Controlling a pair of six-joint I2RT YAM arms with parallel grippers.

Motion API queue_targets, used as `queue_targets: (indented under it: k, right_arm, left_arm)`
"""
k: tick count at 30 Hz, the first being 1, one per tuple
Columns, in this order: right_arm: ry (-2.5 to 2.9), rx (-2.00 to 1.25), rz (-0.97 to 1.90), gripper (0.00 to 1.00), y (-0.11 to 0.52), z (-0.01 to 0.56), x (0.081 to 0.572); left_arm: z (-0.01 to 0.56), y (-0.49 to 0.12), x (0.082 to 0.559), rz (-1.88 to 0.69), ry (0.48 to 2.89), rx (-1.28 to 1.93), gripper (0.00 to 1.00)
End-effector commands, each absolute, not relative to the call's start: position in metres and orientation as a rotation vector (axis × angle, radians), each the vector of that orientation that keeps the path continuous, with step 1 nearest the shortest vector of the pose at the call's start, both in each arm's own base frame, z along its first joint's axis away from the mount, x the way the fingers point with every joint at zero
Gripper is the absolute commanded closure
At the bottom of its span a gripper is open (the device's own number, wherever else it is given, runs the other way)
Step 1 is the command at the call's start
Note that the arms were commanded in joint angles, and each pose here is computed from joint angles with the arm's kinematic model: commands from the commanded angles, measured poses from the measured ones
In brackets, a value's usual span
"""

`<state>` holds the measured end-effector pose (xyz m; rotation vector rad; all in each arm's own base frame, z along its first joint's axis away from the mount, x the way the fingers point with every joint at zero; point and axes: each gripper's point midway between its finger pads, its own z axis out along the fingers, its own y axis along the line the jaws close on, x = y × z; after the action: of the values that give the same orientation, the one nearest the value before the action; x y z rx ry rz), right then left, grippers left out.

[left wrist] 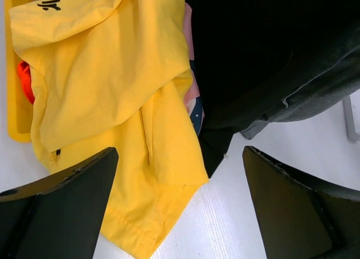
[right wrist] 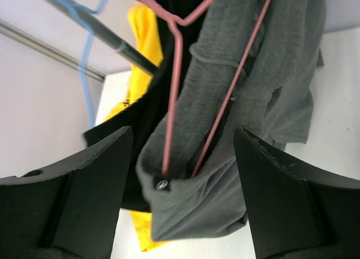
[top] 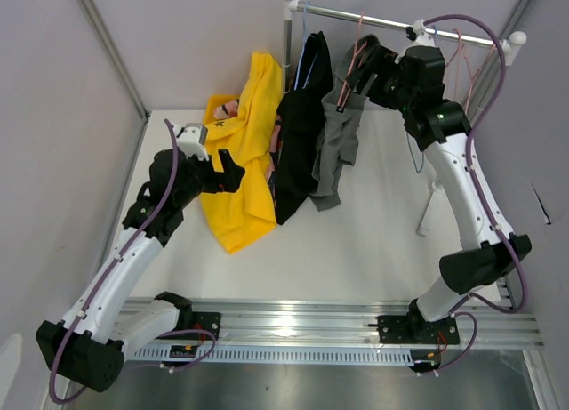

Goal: Remove the shorts from the hanger

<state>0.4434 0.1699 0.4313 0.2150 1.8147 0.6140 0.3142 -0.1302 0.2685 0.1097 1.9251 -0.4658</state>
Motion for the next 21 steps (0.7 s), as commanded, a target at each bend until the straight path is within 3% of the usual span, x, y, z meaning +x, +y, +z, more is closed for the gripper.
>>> queue_targets:
  k: [1, 13, 15, 16, 18, 19, 21]
  right_arm:
    - [1.713, 0.217, 0.639, 0.24, 0.172, 0.46, 0.449]
    - [1.761, 0.244, 0.656, 0.33, 0.199, 0.415, 0.498]
    - [1.764, 0.246, 0.66, 0.46, 0.204, 0.411, 0.503]
    - [1.77, 0.247, 0.659, 0.61, 0.207, 0.408, 0.508]
    - [1.772, 0.249, 0.664, 0.76, 0.212, 0.407, 0.511]
    - [1.773, 0.247, 0.665, 0.91, 0.215, 0.407, 0.511]
    - [1.775, 0.258, 0.66, 1.0, 0.217, 0.406, 0.512]
  left_arm:
    - [0.287, -0.138, 0.309, -0.521, 1.859, 0.133, 0.01]
    - [0.287, -0.144, 0.302, -0.571, 1.854, 0.151, 0.01]
    - [0.288, -0.144, 0.301, -0.57, 1.85, 0.15, 0.01]
    - [0.288, -0.144, 0.301, -0.569, 1.848, 0.149, 0.01]
    - [0.288, -0.144, 0.301, -0.569, 1.848, 0.149, 0.01]
    - [0.289, -0.145, 0.301, -0.573, 1.847, 0.153, 0.01]
    - [0.287, -0.146, 0.3, -0.577, 1.851, 0.158, 0.01]
